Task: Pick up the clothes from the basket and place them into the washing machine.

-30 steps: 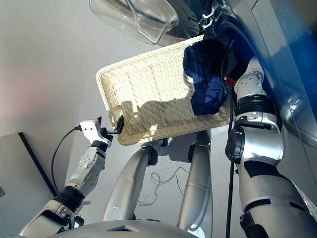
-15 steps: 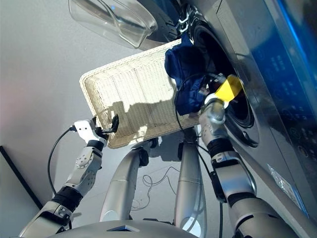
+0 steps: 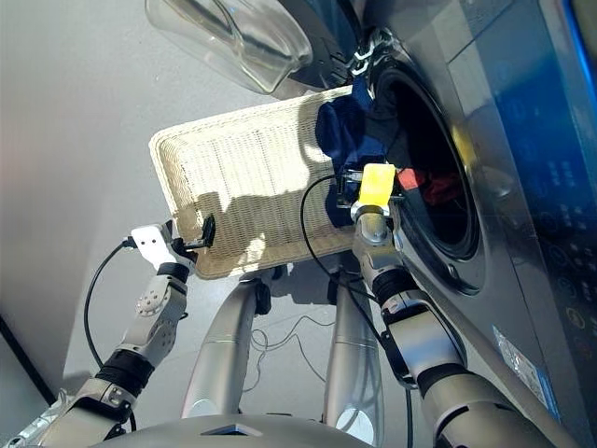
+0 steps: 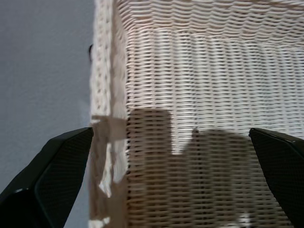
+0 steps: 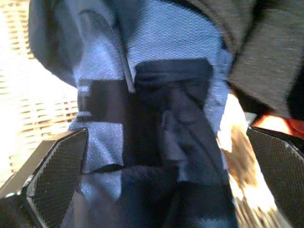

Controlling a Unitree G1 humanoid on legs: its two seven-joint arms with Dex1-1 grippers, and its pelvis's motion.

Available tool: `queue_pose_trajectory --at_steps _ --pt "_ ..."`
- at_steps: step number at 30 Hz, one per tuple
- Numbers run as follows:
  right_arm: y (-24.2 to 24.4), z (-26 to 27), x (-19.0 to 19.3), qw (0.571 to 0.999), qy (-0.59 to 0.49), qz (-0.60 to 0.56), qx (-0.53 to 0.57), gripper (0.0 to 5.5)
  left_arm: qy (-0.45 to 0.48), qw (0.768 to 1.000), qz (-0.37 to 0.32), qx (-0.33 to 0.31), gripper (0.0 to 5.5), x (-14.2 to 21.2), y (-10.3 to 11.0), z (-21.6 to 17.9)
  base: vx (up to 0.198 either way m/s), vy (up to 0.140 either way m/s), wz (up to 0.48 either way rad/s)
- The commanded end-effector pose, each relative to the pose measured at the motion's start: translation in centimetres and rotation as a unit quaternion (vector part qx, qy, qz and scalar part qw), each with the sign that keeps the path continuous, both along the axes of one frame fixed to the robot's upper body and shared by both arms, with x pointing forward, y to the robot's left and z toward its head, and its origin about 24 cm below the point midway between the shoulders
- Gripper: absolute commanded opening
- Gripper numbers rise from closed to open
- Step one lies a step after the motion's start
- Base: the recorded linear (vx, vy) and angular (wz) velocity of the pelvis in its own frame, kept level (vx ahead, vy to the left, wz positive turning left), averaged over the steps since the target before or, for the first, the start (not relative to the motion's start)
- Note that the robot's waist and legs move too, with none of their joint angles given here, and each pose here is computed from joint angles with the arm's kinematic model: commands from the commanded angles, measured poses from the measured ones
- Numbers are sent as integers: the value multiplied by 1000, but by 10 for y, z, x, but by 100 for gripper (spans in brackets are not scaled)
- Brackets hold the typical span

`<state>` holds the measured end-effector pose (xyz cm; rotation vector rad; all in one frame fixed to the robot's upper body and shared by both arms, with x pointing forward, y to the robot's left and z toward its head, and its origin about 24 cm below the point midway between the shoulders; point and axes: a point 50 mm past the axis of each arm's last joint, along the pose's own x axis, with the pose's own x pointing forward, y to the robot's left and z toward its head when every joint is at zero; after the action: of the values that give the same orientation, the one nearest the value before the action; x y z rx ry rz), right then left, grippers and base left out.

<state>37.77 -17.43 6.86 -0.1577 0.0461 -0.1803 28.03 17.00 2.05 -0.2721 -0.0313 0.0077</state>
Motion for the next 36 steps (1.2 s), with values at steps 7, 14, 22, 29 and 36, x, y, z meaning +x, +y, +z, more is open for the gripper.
queue_pose_trajectory --at_steps 7,14,22,29,36 --pt "0 5 11 997 38 -11 -63 550 -41 999 11 18 550 2 10 18 0 0 0" --pt "-18 12 15 996 38 -72 39 149 -36 999 -2 20 550 4 3 17 0 0 0" --pt "-18 12 15 992 35 -79 89 0 -31 999 -14 20 550 2 3 15 7 2 0" --pt "-9 21 13 985 -30 -68 156 0 -32 999 -8 11 550 0 4 14 0 0 0" --pt "-35 38 -4 911 -177 -149 341 0 -31 999 13 2 550 -3 5 8 0 0 0"
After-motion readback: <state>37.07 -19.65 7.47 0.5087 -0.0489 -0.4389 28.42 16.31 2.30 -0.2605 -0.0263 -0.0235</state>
